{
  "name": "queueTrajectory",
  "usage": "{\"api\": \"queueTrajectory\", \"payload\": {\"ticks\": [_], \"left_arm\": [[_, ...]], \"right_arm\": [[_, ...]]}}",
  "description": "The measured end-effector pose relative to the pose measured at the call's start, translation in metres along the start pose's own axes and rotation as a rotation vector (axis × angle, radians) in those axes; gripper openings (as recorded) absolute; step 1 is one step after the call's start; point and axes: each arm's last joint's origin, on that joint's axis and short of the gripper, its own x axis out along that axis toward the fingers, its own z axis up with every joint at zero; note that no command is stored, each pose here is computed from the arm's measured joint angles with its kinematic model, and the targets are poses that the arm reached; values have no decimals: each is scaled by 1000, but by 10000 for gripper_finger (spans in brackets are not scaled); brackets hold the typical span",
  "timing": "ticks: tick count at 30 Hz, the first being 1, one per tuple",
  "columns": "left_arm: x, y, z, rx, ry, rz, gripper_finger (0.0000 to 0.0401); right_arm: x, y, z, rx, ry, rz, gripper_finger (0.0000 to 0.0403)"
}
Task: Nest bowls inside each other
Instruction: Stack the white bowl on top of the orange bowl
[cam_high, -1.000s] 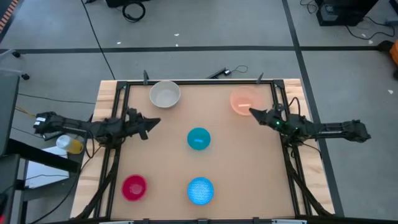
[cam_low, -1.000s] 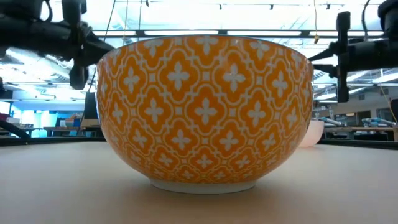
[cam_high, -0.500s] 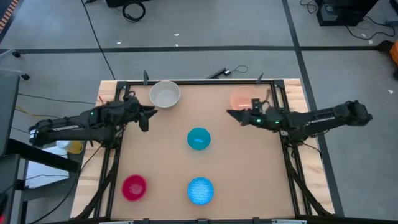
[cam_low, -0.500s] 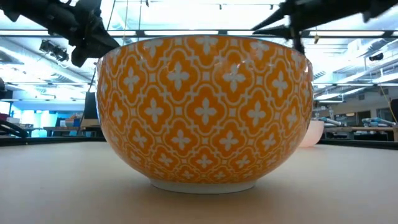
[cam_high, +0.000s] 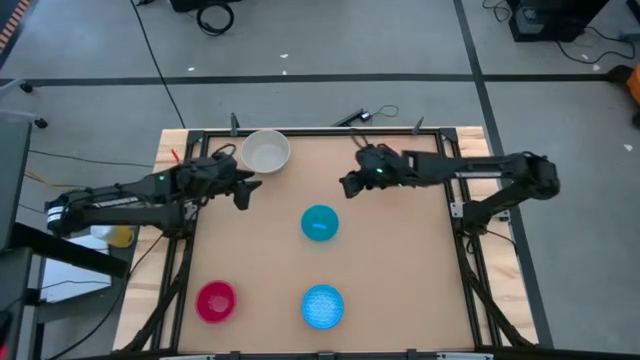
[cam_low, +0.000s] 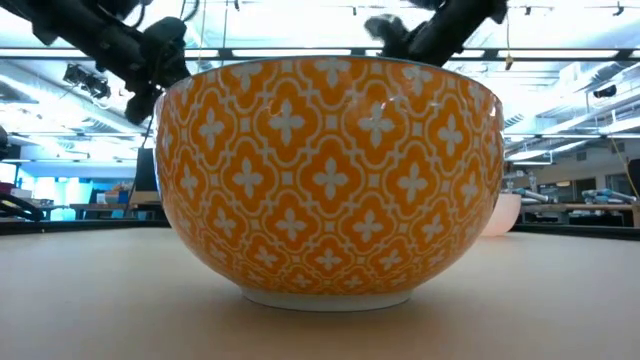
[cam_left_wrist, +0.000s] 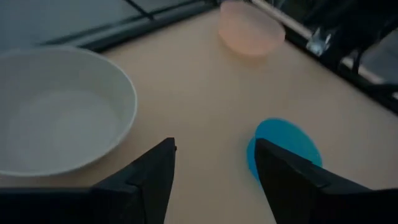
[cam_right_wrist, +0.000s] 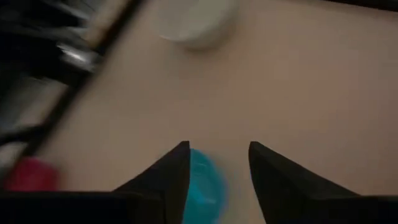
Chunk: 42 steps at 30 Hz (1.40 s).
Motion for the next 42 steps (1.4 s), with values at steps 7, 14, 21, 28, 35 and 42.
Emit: {"api": "queueTrajectory", "payload": {"ticks": [7,14,21,28,35,42], "left_arm": [[25,-11,5,17,46,2,224],[37,-25,34,46,-8,81,210],[59,-34,45,-30,7,146,197],[65,-37,38,-51,104,190,197],[60,-28,33,-30,188,251,197],[44,-10,39,-131,206,289,197]], "right_arm": [[6,-19,21,-135,154,-215,183],[-1,-50,51,-193,119,-243,183],[7,-96,71,-149,174,-359,179],[5,-131,76,-104,234,-495,166],[1,-162,52,27,374,-708,165],[5,-185,27,123,469,-790,165]]}}
